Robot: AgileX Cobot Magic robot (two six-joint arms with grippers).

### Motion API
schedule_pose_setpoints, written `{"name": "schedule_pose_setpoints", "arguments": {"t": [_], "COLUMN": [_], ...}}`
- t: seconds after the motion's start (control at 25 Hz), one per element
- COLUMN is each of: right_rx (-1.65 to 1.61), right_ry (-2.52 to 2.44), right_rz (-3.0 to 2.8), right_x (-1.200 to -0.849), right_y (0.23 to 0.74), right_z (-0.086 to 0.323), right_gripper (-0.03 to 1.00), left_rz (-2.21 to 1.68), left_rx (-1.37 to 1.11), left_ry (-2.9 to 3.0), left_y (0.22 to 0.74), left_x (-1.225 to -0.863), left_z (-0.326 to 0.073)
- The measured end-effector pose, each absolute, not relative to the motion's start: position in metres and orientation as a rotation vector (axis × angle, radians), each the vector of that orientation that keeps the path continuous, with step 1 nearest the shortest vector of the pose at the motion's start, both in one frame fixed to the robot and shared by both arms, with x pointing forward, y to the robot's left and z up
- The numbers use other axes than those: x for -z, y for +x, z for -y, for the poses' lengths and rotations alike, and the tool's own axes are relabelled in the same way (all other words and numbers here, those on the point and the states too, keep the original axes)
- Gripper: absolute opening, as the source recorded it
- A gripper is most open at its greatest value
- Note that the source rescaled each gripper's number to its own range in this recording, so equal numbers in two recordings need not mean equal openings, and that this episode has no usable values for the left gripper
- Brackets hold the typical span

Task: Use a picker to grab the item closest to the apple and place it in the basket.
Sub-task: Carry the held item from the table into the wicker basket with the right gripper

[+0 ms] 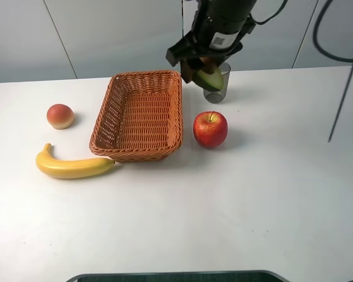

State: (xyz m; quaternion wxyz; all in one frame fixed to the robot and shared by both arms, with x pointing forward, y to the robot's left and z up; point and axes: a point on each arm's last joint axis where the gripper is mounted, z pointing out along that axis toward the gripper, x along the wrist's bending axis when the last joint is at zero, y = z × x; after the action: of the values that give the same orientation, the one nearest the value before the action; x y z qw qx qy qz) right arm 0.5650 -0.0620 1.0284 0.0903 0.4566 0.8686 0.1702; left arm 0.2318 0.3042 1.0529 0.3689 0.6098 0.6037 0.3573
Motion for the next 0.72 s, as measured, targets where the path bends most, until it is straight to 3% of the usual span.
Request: {"name": "schedule_pose_setpoints", "arguments": {"t": [0.44,0.72], "right_rx": [-0.580,-0.589], "right_ry": [1.411,1.361], "right_rz": [-2.533,-2.555], "right_x": [-0.960,-0.929], "right_y": [0.616,0.611], "right_z": [0.004,-0.018], "right_gripper": [0.03,0.03], "left_rz": [-1.550,-1.550], "left_rx": [-0.917,-0.917], "left_ry": [1.565,1.565], "left_y": [0.232,0.232], "left_x": [-1.053,-1.053], "left_z": [-0.304,-0.304]}}
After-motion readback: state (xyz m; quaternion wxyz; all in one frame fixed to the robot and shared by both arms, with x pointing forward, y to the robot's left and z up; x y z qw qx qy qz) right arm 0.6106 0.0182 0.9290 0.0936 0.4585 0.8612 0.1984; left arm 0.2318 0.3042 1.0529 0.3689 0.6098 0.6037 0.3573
